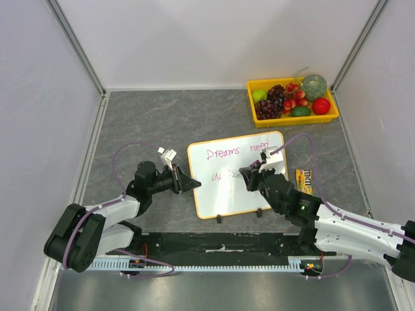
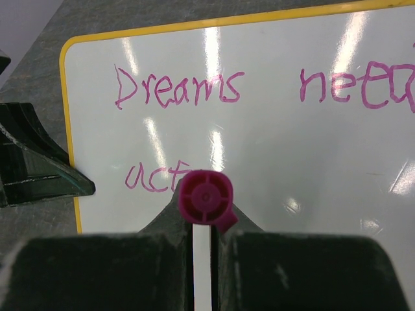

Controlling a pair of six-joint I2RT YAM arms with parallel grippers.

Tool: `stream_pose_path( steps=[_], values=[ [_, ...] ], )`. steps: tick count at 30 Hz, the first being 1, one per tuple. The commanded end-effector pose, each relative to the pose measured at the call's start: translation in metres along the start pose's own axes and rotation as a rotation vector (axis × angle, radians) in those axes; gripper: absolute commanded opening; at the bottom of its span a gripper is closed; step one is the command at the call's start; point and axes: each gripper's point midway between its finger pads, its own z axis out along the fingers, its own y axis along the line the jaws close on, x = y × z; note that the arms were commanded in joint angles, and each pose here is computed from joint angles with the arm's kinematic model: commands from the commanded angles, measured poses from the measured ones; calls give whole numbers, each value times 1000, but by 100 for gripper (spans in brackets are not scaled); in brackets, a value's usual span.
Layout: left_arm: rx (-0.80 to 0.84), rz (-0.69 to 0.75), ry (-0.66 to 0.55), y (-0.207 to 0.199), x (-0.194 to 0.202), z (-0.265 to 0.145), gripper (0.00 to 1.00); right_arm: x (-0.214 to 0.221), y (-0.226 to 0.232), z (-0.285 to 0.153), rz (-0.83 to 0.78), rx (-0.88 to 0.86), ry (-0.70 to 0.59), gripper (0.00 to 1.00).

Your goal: Write a sentence on the whiteboard

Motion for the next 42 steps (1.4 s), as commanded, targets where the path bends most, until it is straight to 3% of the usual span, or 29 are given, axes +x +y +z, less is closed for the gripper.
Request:
stream_pose_path(
  steps=[1, 15, 42],
  values=[
    [-88, 63, 1, 21, 3, 0, 2, -8, -3, -5, 1, 10, -12, 0],
    [-88, 65, -3, 21, 2, 0, 2, -60, 12, -2, 17, 10, -125, 0],
    [-89, 64, -1, 21, 3, 0, 2, -30, -4, 18, -30, 101, -89, 0]
  ],
)
